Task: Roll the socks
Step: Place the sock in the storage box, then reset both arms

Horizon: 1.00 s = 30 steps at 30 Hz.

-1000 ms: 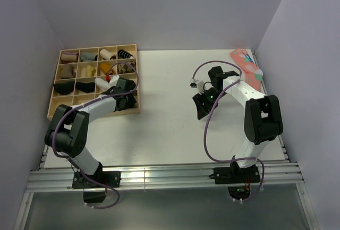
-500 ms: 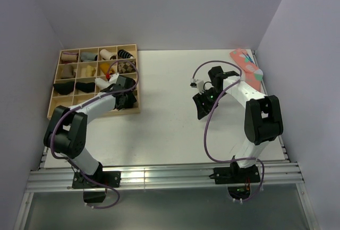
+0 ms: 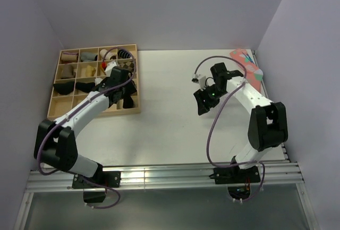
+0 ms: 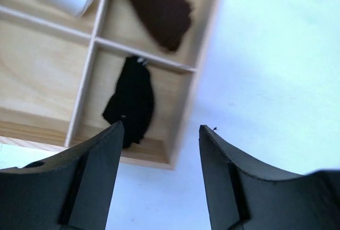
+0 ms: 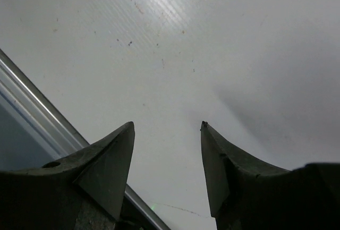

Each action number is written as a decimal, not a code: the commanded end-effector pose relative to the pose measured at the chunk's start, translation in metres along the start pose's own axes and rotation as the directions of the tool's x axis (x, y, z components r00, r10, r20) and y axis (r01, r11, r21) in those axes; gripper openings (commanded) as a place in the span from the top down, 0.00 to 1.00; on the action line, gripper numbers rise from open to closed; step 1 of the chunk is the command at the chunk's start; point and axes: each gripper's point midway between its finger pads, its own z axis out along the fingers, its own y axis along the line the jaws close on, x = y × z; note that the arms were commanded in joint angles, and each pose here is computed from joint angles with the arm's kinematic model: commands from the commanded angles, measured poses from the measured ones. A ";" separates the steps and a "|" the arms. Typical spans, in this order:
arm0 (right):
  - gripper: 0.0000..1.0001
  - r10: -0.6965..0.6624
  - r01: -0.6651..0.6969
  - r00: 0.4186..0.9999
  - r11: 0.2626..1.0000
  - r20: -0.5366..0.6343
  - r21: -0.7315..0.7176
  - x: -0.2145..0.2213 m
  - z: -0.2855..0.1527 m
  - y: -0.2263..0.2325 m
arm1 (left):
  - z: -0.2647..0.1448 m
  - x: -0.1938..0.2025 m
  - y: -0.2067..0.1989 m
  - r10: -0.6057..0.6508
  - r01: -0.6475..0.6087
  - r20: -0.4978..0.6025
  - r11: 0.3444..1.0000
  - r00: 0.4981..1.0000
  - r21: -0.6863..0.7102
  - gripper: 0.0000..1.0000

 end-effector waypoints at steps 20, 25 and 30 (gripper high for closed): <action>0.00 -0.254 0.057 0.771 0.941 0.584 0.334 -0.051 -0.135 0.052 | -0.172 0.053 -0.146 0.083 -0.165 0.160 0.773 0.984 0.613 0.34; 0.00 -0.265 0.041 0.738 0.935 0.620 0.352 -0.043 -0.137 0.056 | -0.175 0.057 -0.147 0.095 -0.171 0.154 0.768 0.983 0.617 0.34; 0.00 -0.269 0.047 0.734 0.936 0.624 0.348 -0.041 -0.142 0.061 | -0.179 0.059 -0.151 0.104 -0.180 0.157 0.767 0.982 0.615 0.34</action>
